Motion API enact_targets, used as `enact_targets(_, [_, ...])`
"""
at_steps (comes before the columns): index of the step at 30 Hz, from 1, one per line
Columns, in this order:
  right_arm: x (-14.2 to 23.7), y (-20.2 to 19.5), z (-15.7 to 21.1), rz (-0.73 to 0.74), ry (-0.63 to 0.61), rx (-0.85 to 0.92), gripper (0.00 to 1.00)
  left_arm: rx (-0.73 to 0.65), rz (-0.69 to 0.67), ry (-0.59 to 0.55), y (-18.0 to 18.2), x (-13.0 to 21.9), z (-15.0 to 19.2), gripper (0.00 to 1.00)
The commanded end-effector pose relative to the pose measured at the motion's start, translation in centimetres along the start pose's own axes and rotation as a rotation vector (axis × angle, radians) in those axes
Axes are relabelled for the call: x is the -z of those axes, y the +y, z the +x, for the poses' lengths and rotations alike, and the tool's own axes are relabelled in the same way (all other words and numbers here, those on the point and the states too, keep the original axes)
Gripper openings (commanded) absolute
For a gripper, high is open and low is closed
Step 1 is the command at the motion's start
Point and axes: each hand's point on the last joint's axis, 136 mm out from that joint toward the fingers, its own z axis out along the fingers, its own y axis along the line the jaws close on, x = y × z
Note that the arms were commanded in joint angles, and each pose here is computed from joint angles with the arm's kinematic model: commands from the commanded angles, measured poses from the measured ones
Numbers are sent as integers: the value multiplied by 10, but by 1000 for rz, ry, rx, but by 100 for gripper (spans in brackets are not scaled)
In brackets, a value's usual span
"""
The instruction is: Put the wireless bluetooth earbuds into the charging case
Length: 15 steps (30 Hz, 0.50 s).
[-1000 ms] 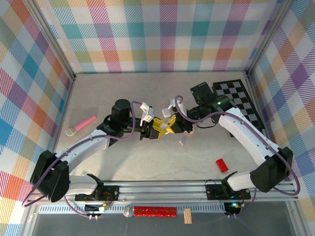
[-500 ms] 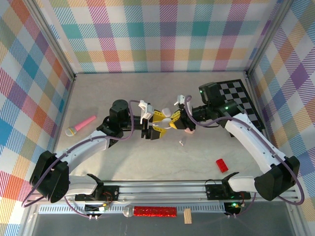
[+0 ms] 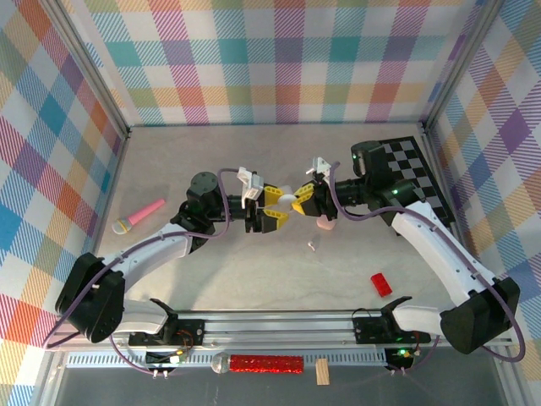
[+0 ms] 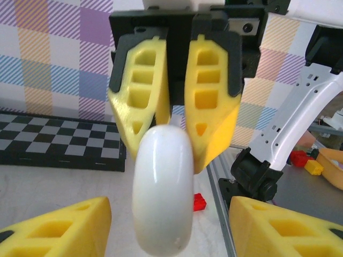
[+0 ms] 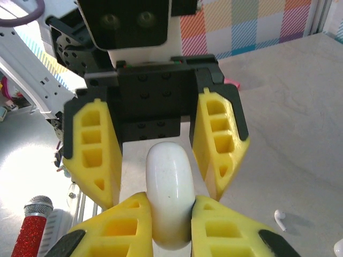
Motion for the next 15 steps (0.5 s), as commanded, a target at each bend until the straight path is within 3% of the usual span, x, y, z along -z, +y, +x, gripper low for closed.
enact_targets(1, [5, 8, -9, -27, -45, 29, 16, -15, 22, -15, -2, -3, -4, 56])
enact_targets(6, [4, 8, -8, -35, -43, 23, 16, -18, 26, -17, -1, -5, -6, 46])
enact_targets(15, [3, 6, -4, -36, -32, 14, 16, -24, 35, -40, -2, -5, -13, 48])
